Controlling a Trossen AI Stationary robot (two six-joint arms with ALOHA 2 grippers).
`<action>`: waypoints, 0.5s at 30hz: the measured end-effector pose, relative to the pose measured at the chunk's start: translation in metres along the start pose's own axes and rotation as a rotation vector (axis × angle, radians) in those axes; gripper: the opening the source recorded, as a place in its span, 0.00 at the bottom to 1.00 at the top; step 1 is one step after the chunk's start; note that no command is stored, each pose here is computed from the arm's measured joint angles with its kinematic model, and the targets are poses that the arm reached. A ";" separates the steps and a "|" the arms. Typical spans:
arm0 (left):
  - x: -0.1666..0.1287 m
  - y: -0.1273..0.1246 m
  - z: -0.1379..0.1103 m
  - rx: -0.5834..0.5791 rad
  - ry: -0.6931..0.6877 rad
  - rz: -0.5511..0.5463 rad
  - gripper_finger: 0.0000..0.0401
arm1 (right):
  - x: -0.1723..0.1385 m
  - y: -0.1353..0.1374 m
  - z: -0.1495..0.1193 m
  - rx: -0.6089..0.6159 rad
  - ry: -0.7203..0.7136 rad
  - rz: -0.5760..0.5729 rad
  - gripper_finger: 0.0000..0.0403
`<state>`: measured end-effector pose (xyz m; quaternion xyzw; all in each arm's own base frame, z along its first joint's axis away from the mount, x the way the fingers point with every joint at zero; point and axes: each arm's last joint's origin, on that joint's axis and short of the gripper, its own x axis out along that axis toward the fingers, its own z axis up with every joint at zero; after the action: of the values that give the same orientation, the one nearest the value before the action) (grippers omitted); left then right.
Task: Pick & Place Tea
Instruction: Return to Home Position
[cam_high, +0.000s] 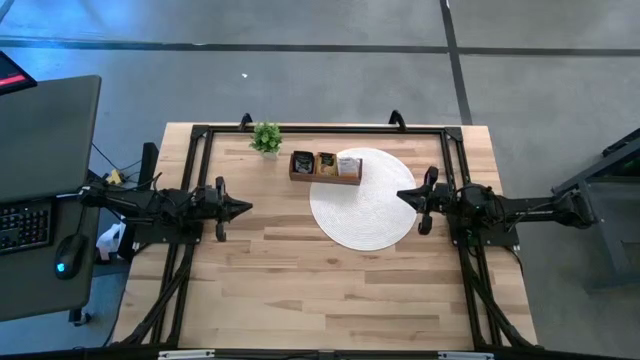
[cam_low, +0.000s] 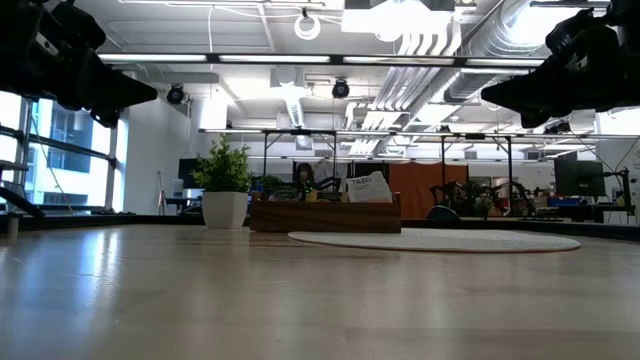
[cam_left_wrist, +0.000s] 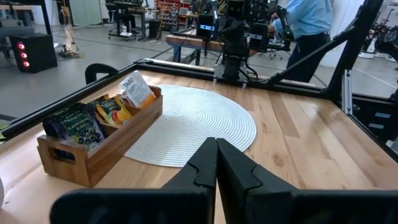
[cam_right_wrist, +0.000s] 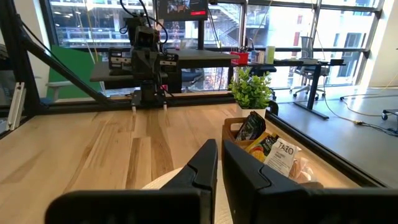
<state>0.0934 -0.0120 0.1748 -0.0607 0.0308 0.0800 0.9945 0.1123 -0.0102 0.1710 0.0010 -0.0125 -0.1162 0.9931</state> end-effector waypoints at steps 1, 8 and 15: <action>0.000 0.000 0.000 0.000 0.000 0.000 0.01 | 0.000 0.000 0.000 0.000 0.000 0.000 0.05; 0.000 0.000 0.000 0.000 0.000 0.000 0.01 | 0.000 0.000 0.000 0.000 0.000 0.000 0.05; 0.000 0.000 0.000 0.000 0.000 0.000 0.01 | 0.000 0.000 0.000 0.000 0.000 0.000 0.05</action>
<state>0.0934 -0.0120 0.1747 -0.0607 0.0308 0.0802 0.9945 0.1123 -0.0102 0.1709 0.0010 -0.0123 -0.1161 0.9932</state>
